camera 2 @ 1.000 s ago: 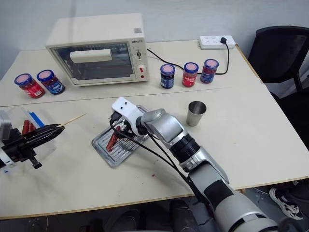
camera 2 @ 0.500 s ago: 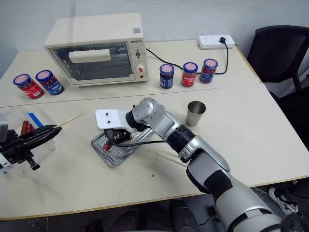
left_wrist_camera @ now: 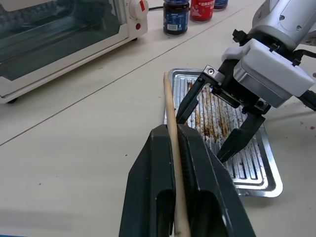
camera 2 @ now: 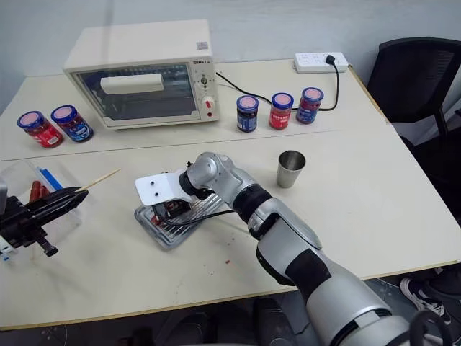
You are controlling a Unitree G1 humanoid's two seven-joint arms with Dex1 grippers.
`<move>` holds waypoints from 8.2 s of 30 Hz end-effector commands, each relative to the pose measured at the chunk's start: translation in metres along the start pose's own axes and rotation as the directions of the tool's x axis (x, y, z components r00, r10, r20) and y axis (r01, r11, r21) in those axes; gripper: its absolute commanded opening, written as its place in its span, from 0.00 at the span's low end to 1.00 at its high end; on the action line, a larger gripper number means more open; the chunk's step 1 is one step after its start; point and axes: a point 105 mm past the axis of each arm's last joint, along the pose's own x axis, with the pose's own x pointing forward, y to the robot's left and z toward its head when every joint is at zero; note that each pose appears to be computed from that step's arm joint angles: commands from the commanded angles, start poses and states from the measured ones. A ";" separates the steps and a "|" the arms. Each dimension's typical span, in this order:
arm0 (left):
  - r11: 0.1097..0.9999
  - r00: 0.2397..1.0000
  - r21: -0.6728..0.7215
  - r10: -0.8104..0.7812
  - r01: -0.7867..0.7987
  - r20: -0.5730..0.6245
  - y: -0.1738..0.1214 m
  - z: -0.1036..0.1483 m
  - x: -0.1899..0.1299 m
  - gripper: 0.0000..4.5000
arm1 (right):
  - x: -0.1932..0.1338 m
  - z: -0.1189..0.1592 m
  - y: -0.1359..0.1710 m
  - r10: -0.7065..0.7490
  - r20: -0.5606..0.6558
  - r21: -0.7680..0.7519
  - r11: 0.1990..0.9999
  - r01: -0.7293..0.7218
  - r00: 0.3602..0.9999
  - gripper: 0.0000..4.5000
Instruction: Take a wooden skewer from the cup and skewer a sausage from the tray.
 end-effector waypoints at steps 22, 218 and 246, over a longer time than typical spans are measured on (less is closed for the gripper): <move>0.999 0.999 0.033 0.016 -0.017 0.042 0.002 0.010 0.001 0.00 | 0.001 -0.015 0.002 0.038 -0.031 0.324 0.946 -0.026 0.999 0.41; 0.705 0.718 0.171 -0.696 0.688 -0.015 -0.056 0.045 0.093 0.00 | -0.216 0.020 0.048 -0.164 -0.029 0.517 0.842 0.156 0.986 0.03; 0.721 0.735 0.175 -0.678 0.671 -0.026 -0.049 0.044 0.092 0.00 | -0.219 0.015 0.046 -0.185 -0.039 0.541 0.823 0.176 0.982 0.03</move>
